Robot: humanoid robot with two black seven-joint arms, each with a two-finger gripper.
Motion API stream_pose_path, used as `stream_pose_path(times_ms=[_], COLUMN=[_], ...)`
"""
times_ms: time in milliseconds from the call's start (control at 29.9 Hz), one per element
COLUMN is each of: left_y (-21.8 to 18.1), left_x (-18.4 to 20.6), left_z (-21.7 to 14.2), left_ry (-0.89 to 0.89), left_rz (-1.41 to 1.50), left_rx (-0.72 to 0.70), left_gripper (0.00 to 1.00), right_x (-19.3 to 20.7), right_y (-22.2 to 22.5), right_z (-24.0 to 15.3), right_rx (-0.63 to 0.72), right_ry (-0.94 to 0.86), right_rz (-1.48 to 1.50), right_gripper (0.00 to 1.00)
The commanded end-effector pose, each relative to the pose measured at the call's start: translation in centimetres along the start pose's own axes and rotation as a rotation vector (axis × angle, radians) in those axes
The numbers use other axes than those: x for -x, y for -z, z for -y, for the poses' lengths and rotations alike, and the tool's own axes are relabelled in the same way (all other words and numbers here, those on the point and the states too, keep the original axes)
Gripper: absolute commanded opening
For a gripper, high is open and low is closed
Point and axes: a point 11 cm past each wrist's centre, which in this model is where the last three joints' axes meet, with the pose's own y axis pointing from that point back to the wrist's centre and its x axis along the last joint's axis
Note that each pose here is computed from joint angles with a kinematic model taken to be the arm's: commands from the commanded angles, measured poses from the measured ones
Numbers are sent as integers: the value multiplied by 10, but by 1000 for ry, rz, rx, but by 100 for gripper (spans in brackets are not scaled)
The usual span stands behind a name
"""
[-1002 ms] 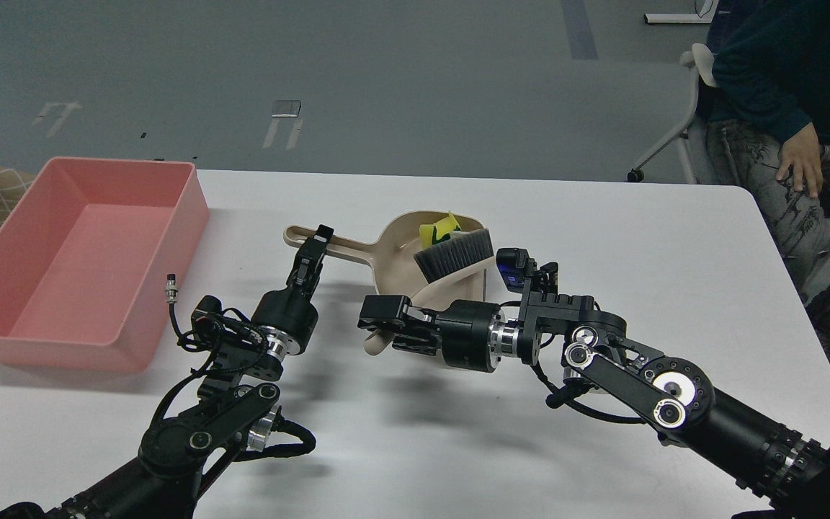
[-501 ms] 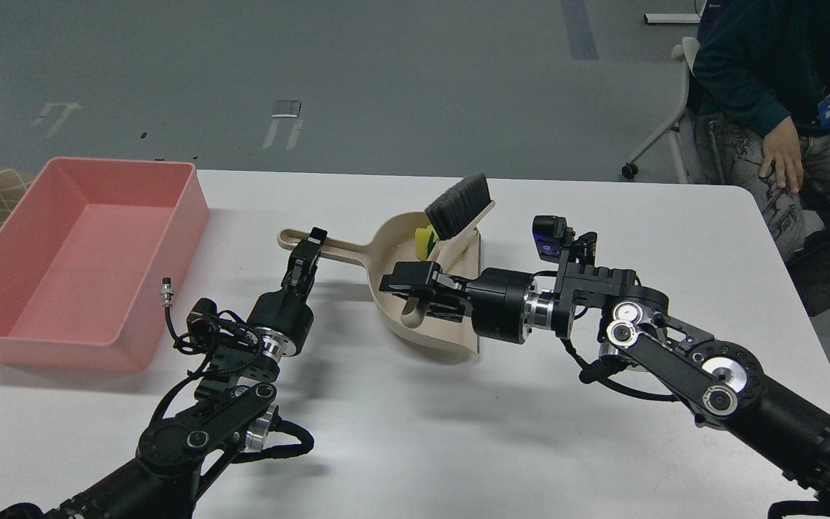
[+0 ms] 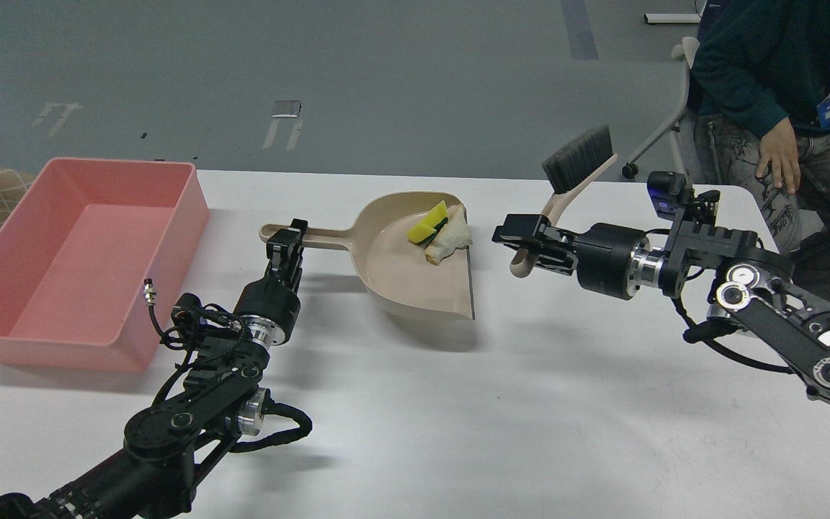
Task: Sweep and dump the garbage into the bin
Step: 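Lift the dustpan with the left gripper over the pink bin, then tilt the dustpan with the left gripper to dump items into the bin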
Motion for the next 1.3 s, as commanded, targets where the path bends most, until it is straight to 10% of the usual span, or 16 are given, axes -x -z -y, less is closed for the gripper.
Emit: stream_pose_path(times_ms=[0,635,1270], left_y=[-9,-129,-121], left_x=[-9,-165,-269], left_z=[3,-18,-98], left_ry=[-21,-74,-178], left_rz=[-32,3,23], left_rx=[15,158,79], left_gripper=[0,0,0], right_x=[-10,31,63], right_y=[-24,-87,-102], right_z=[-23,-48,-42], right_rx=[81,268,358], right_ry=[-26,47,173], right_rz=[-6,-65,-154], right_gripper=[0,0,0])
